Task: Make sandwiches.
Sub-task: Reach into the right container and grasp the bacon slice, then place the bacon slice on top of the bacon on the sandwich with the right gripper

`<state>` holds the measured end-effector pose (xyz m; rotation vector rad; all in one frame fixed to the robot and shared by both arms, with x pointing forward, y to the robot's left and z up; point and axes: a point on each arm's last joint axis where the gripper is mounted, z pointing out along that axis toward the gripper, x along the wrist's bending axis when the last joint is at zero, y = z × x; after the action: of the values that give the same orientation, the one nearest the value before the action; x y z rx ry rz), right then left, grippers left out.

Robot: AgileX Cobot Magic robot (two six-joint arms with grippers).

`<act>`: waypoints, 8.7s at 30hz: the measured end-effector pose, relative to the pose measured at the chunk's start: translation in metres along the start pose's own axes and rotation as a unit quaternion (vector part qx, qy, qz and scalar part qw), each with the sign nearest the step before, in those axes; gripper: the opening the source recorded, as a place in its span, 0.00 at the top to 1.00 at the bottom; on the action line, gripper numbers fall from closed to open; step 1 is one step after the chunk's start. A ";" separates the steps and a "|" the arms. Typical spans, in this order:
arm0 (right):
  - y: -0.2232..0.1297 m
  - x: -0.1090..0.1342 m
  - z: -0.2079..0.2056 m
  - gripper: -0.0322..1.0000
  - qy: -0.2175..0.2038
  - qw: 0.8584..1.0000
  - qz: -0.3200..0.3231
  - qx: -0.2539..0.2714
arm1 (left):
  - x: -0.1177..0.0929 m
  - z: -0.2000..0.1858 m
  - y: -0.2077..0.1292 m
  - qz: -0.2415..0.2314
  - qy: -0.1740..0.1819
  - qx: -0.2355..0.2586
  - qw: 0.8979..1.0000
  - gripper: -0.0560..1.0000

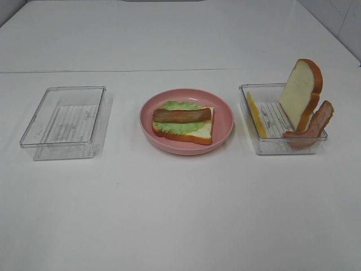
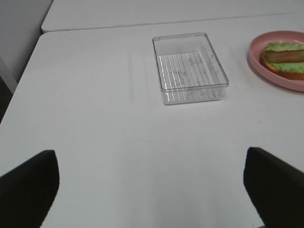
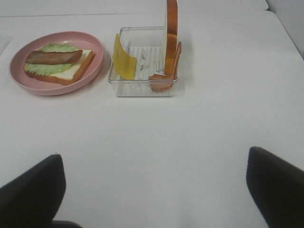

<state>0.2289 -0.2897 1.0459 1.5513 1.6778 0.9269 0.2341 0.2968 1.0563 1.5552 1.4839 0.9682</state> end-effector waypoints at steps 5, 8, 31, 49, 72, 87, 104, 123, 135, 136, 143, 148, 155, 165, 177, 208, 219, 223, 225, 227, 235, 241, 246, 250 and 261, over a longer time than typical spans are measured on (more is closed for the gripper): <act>0.000 0.000 0.000 0.02 0.000 1.000 0.000 0.000 | 0.000 0.000 0.000 -0.006 0.000 0.000 1.000 0.02; 0.000 0.000 0.000 0.02 0.000 1.000 0.000 0.000 | 0.000 0.000 0.000 -0.015 0.000 0.000 1.000 0.02; 0.026 -0.005 0.027 0.02 0.003 0.994 0.017 0.107 | 0.000 0.000 0.000 -0.027 0.000 0.000 1.000 0.02; 0.148 -0.024 0.171 0.02 0.015 0.966 0.065 0.248 | 0.000 0.000 0.000 -0.029 0.000 0.000 1.000 0.02; 0.181 -0.037 0.297 0.02 0.023 0.938 0.062 0.342 | 0.000 0.000 0.000 -0.029 0.000 0.000 1.000 0.02; 0.166 -0.039 0.319 0.02 0.027 0.928 0.056 0.367 | 0.000 0.000 -0.001 -0.029 0.000 0.001 1.000 0.03; 0.133 -0.043 0.364 0.02 0.022 0.916 0.044 0.399 | 0.000 0.000 -0.001 -0.029 0.000 0.001 1.000 0.03; 0.121 -0.054 0.385 0.23 0.020 0.914 0.046 0.403 | 0.000 0.000 0.000 -0.030 -0.001 0.001 1.000 0.03; 0.122 -0.054 0.385 0.50 0.019 0.915 0.046 0.400 | 0.000 0.000 0.000 -0.030 -0.001 0.001 1.000 0.03; 0.122 -0.054 0.385 0.50 0.019 0.915 0.046 0.400 | 0.000 0.000 0.000 -0.030 -0.001 0.001 1.000 0.03; 0.122 -0.054 0.385 0.56 0.019 0.915 0.046 0.400 | 0.000 0.000 0.000 -0.030 -0.001 0.001 1.000 0.03; 0.122 -0.054 0.385 0.67 0.019 0.915 0.046 0.400 | 0.000 0.000 0.000 -0.030 -0.001 0.001 1.000 0.03; 0.121 -0.054 0.385 0.96 0.018 0.914 0.050 0.402 | 0.000 0.000 0.000 -0.030 -0.001 0.001 1.000 0.03; 0.132 -0.053 0.372 0.96 0.008 0.915 0.074 0.398 | 0.000 0.000 0.000 -0.030 -0.001 0.001 1.000 0.03; 0.199 -0.044 0.282 0.96 0.016 0.947 0.100 0.304 | 0.000 0.000 0.000 -0.030 -0.001 0.001 1.000 0.03; 0.220 0.155 0.312 0.96 0.287 0.919 0.012 0.270 | 0.000 0.000 0.000 -0.030 -0.001 0.001 1.000 0.03; 0.199 0.192 0.365 0.96 0.313 0.902 0.009 0.299 | 0.000 0.000 0.000 -0.030 -0.001 0.001 1.000 0.03; 0.190 0.195 0.377 0.96 0.310 0.899 0.011 0.310 | 0.000 0.000 0.000 -0.030 -0.001 0.001 1.000 0.03; 0.181 0.196 0.387 0.96 0.306 0.896 0.012 0.322 | 0.000 0.000 0.000 -0.030 -0.001 0.001 1.000 0.03; 0.177 0.197 0.392 0.96 0.304 0.894 0.012 0.328 | 0.000 0.000 0.000 -0.030 -0.001 0.001 1.000 0.03; 0.166 0.197 0.404 0.96 0.294 0.897 0.005 0.331 | 0.000 0.000 0.000 -0.030 -0.001 0.001 1.000 0.03; 0.163 0.193 0.409 0.96 0.274 0.905 -0.026 0.324 | 0.000 0.000 0.000 -0.030 -0.001 0.001 1.000 0.03; 0.162 0.189 0.413 0.96 0.252 0.912 -0.043 0.319 | 0.000 0.000 0.000 -0.030 -0.001 0.001 1.000 0.03; 0.158 0.185 0.417 0.96 0.232 0.915 -0.055 0.324 | 0.000 0.000 0.000 -0.030 -0.001 0.001 1.000 0.03; 0.154 0.176 0.425 0.96 0.186 0.926 -0.093 0.317 | 0.000 0.000 0.000 -0.030 -0.001 0.001 1.000 0.03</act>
<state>0.6565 -0.0811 0.9512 1.6286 2.5332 0.6290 0.2337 0.2967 1.0559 1.5042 1.5222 0.9318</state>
